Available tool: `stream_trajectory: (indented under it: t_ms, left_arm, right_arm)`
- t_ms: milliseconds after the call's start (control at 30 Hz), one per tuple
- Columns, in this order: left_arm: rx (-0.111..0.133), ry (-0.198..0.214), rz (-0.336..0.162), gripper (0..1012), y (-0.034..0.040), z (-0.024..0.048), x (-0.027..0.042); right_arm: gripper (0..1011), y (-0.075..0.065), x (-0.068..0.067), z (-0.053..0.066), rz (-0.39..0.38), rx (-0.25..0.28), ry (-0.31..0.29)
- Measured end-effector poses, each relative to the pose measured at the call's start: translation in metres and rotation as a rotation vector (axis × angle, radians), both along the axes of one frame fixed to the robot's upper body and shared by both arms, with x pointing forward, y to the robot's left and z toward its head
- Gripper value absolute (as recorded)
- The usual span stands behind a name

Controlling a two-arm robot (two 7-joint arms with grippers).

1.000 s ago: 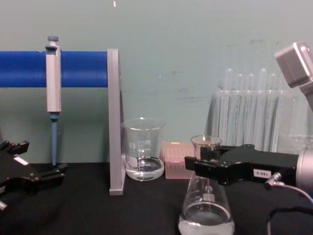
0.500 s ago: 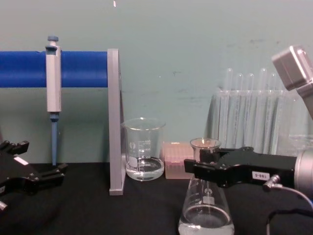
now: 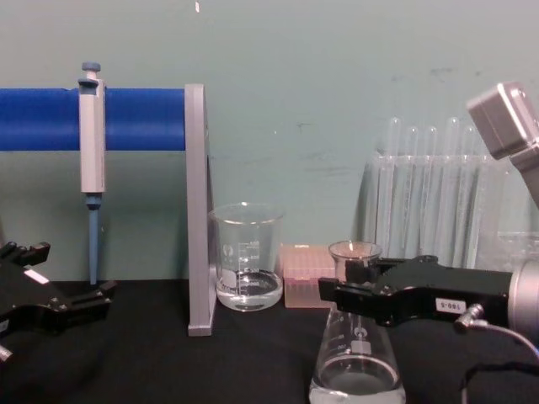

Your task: Grasp the erlenmeyer flask with one hand, shake it three times, then place it back.

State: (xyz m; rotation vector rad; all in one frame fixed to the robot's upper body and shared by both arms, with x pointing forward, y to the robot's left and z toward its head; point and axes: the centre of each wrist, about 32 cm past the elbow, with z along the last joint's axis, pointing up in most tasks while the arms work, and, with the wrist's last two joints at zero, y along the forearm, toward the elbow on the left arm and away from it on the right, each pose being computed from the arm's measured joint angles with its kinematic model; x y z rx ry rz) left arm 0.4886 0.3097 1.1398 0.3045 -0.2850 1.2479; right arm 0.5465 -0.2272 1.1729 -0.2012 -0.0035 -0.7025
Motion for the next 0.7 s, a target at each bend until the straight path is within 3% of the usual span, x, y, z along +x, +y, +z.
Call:
stream_trajectory:
  t_ms: [333,700]
  left_arm:
    - [0.000,0.000,0.000,1001,0.0000,0.0000,0.0000]
    - [0.000,0.000,0.000,1001,0.0000,0.0000,0.0000]
  right_arm:
    - [462,-0.0001,-0.0002,-0.0002,0.000,0.000,0.001]
    - [789,-0.0002,-0.0001,-0.0001,0.000,0.000,0.001]
